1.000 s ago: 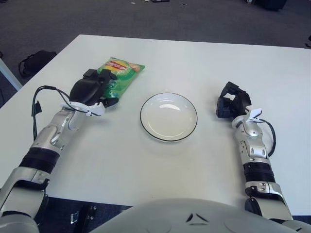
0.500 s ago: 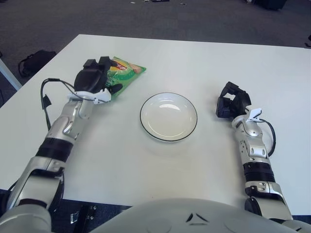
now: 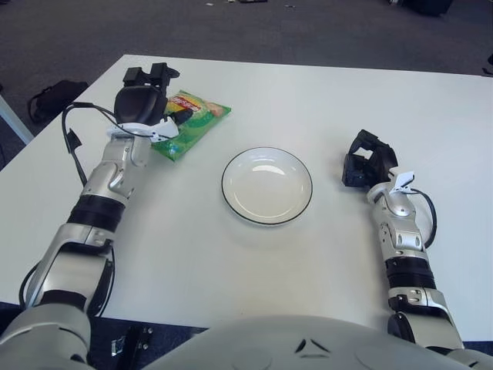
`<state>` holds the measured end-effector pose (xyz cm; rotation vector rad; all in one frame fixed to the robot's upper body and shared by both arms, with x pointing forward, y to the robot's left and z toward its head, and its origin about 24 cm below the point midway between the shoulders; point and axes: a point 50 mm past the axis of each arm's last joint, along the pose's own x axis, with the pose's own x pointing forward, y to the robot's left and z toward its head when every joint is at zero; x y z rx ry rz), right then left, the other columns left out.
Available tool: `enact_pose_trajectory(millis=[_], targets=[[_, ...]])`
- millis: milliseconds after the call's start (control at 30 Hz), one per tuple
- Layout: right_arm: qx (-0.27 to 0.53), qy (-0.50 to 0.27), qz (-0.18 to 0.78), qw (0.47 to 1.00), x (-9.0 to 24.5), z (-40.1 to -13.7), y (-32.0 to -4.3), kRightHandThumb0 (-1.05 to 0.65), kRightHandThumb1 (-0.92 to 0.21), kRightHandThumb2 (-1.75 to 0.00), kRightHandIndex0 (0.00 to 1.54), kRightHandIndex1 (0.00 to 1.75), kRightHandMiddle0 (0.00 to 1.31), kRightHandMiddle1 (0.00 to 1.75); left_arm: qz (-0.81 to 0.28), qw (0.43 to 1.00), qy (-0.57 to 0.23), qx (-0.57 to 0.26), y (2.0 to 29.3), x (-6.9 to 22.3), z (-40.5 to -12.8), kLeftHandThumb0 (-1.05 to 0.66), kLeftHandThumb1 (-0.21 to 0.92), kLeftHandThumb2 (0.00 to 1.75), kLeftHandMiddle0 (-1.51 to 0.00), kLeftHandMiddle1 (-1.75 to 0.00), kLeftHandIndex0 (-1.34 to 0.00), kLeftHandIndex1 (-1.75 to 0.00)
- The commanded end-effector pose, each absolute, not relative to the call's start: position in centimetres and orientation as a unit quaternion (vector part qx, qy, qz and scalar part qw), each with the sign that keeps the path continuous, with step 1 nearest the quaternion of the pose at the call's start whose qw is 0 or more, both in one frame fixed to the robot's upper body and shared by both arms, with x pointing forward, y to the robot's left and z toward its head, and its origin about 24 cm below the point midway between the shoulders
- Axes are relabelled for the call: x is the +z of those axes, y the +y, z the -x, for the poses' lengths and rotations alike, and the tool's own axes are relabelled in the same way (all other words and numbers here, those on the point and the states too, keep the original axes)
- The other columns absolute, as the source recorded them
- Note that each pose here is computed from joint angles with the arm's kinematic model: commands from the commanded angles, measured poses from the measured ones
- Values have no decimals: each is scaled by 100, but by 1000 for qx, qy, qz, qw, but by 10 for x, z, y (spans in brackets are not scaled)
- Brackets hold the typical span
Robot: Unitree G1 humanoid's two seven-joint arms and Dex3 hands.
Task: Put the snack into the plate.
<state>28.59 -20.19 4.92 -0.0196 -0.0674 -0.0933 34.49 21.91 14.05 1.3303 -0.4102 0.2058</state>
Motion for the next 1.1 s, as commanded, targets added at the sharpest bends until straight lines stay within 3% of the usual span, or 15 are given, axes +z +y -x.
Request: enact_pose_trajectory(millis=[0, 233, 433, 867, 1067], targets=[[-59, 51, -13, 997, 4, -261, -200, -58, -11, -158, 134, 175, 80, 175, -617, 754, -197, 108, 212, 146, -350, -79, 92, 82, -6, -110, 0, -106], [-57, 51, -14, 997, 4, -261, -200, -58, -11, -158, 133, 175, 80, 175, -625, 744, -188, 140, 198, 152, -356, -84, 92, 86, -3, -111, 0, -102], [-58, 50, -15, 997, 5, -261, -201, -58, -11, -158, 134, 175, 80, 175, -634, 740, -168, 146, 191, 154, -360, -87, 92, 88, 0, -98, 0, -91], [-59, 48, -15, 997, 6, -260, -201, -58, -11, -158, 135, 175, 80, 175, -650, 746, -100, 103, 180, 153, -369, -103, 92, 90, 0, -21, 0, -51], [-60, 51, -12, 997, 6, -260, -201, -58, -10, -158, 133, 175, 80, 175, -643, 760, -66, 73, 174, 149, -373, -105, 92, 93, 0, -3, 0, -40]])
